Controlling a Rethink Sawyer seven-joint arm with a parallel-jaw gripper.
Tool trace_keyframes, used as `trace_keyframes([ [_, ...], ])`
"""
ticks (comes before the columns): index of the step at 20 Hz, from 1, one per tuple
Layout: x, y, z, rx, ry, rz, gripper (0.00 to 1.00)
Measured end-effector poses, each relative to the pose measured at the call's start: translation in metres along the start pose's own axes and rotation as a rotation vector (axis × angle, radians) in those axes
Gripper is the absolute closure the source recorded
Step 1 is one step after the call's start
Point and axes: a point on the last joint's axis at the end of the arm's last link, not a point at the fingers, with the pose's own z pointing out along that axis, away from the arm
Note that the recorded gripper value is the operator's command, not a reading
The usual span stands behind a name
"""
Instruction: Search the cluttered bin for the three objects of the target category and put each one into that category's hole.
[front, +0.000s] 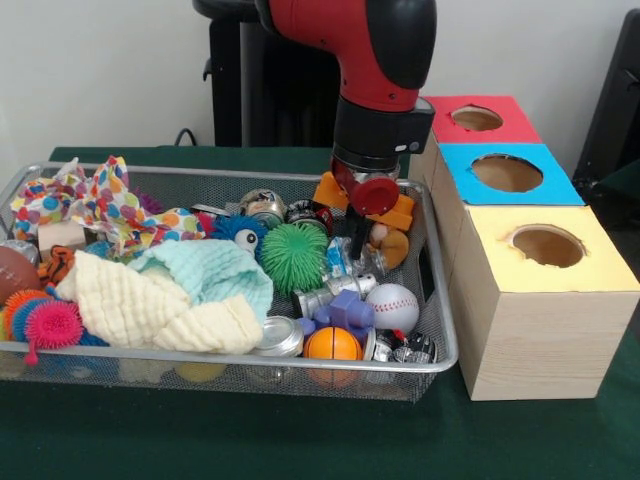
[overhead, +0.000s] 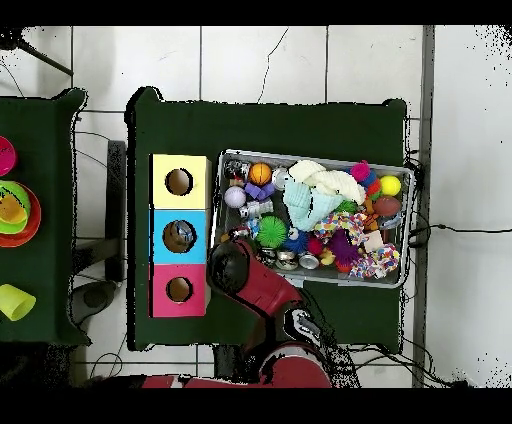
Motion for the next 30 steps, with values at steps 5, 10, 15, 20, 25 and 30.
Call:
trace_keyframes([
  [5,0.007,0.003,-0.003,-0.005,-0.002,-0.007,1.0],
  [10,0.015,0.004,-0.019,-0.003,-0.01,-0.033,1.0],
  [15,0.013,0.0,-0.039,0.017,0.001,-0.033,1.0],
  [20,0.005,-0.003,-0.057,0.025,0.017,-0.012,1.0],
  [25,-0.011,-0.014,-0.07,0.026,0.017,0.014,1.0],
  [30,-0.017,-0.027,-0.085,0.033,0.016,0.026,1.0],
])
